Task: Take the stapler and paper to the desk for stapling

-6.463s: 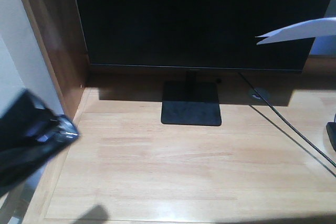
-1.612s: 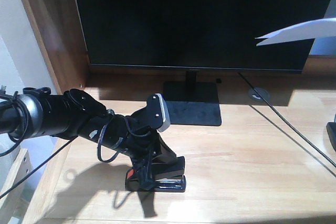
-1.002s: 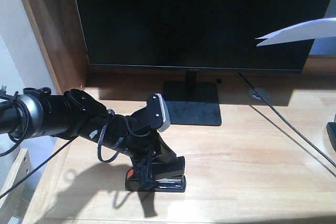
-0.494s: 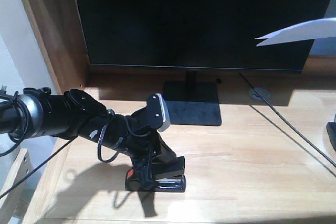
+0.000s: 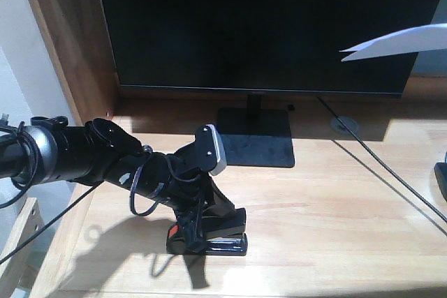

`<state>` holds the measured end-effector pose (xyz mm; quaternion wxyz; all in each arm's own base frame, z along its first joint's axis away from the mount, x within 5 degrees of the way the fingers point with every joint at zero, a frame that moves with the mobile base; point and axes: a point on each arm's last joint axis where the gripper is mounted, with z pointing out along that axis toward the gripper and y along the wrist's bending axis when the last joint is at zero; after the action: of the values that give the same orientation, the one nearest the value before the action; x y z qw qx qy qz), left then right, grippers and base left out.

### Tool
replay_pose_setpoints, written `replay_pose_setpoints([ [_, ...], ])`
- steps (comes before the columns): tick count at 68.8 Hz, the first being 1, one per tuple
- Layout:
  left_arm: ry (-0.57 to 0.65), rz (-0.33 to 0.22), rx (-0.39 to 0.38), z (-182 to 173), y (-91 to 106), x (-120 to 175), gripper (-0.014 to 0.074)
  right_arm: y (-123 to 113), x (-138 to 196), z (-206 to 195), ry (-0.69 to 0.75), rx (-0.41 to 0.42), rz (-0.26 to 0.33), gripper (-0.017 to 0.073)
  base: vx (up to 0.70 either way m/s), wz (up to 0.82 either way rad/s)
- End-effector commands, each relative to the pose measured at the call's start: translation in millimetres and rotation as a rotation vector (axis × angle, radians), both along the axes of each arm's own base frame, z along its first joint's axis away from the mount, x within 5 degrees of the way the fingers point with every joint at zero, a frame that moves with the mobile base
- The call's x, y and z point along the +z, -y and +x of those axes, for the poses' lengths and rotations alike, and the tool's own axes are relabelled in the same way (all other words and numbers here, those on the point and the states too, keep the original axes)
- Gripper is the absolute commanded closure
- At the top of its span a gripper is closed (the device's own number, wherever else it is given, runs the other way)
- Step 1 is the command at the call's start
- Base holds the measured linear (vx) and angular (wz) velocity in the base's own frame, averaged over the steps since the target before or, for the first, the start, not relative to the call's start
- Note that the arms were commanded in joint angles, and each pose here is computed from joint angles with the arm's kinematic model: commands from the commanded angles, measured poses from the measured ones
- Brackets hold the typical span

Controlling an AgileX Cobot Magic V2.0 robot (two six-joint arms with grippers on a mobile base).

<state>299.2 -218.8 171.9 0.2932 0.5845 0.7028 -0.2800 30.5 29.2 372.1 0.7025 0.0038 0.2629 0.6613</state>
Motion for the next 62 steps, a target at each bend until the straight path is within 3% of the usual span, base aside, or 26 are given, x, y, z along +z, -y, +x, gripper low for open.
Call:
replay_pose_setpoints([
  [1,0.03,-0.073,0.008,-0.4,5.1,24.6,0.06,-0.1,8.4,-1.3,0.031,-0.012,-0.001,0.0569,0.0,0.0],
  [13,0.03,-0.073,0.008,-0.4,5.1,24.6,0.06,-4.8,5.2,4.4,-0.001,-0.067,-0.078,0.0569,0.0,0.0],
  [38,0.031,-0.072,0.007,-0.4,5.0,24.6,0.06,-26.0,-3.9,42.6,-0.073,-0.116,-0.162,0.0566,0.0,0.0],
  [52,0.031,-0.072,0.007,-0.4,5.0,24.6,0.06,-30.3,-9.7,66.6,-0.128,-0.159,-0.106,0.0564,0.0,0.0],
  [62,0.031,-0.072,0.007,-0.4,5.0,24.6,0.06,-32.1,-17.1,82.2,-0.206,-0.207,-0.102,0.0562,0.0,0.0],
])
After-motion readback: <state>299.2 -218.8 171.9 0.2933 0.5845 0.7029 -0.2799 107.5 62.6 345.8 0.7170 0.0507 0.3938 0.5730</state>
